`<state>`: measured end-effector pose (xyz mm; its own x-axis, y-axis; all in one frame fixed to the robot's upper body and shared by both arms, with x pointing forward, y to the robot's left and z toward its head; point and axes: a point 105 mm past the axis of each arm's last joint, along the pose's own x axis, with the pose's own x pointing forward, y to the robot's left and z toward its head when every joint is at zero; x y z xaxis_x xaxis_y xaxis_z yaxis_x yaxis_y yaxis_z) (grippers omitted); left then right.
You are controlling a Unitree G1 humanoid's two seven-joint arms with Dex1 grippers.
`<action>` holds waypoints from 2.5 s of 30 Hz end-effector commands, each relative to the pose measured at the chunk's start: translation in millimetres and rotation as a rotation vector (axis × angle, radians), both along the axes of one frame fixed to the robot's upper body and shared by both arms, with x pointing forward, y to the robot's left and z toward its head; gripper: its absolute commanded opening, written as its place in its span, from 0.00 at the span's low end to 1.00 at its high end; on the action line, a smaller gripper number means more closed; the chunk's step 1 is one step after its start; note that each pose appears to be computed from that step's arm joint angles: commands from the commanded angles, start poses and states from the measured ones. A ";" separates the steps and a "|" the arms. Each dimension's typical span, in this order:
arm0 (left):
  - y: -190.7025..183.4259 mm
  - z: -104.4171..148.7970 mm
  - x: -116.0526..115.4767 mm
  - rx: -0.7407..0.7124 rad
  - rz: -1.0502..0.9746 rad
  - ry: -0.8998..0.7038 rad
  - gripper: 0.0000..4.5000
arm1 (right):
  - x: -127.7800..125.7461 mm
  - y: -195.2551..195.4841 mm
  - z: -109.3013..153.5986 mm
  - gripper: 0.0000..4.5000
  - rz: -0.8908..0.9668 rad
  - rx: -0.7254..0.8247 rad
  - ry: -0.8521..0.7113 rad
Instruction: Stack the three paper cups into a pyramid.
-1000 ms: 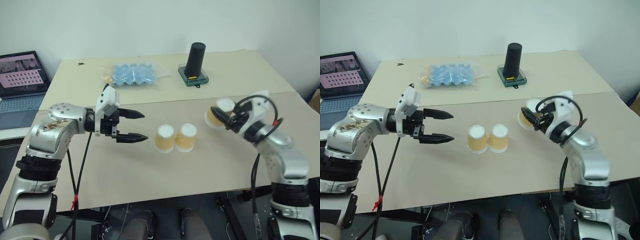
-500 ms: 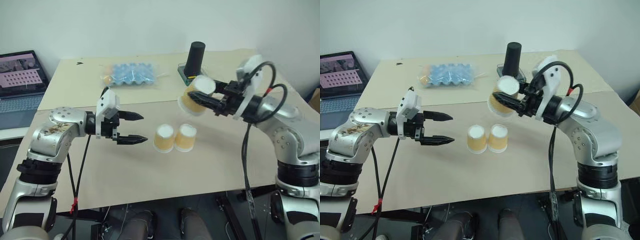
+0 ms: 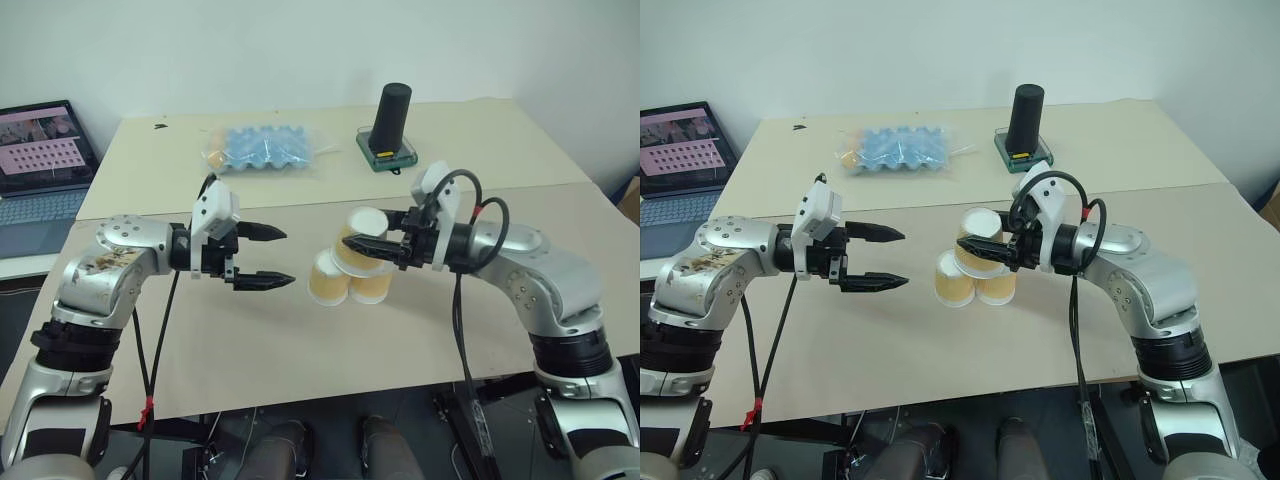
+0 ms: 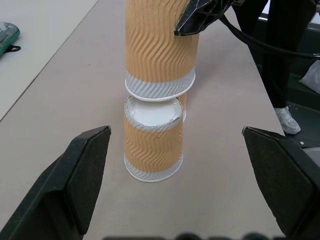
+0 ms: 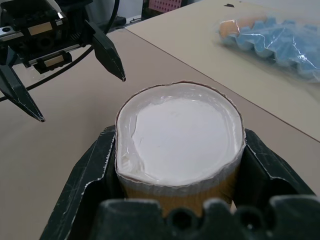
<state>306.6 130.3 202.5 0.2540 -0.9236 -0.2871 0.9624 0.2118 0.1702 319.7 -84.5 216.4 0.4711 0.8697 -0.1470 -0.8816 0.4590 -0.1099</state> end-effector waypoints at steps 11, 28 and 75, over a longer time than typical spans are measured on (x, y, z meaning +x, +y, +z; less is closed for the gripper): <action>0.3 10.4 0.6 -0.004 -0.002 -0.055 1.00 | -0.3 0.8 3.4 0.90 -0.025 -0.033 -0.051; 0.5 10.7 1.9 -0.005 0.002 -0.053 1.00 | -4.4 -6.1 17.7 0.99 -0.028 -0.007 -0.073; 126.9 -6.3 66.9 -0.515 1.276 -0.208 1.00 | 17.8 -238.1 -27.6 0.99 -1.231 -0.036 -0.247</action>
<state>377.3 221.3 185.8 0.9722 -0.2170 0.0882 0.2228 0.9729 -0.0619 335.0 -325.8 173.2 0.9845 -0.1589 -0.0744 0.1398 0.9666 -0.2149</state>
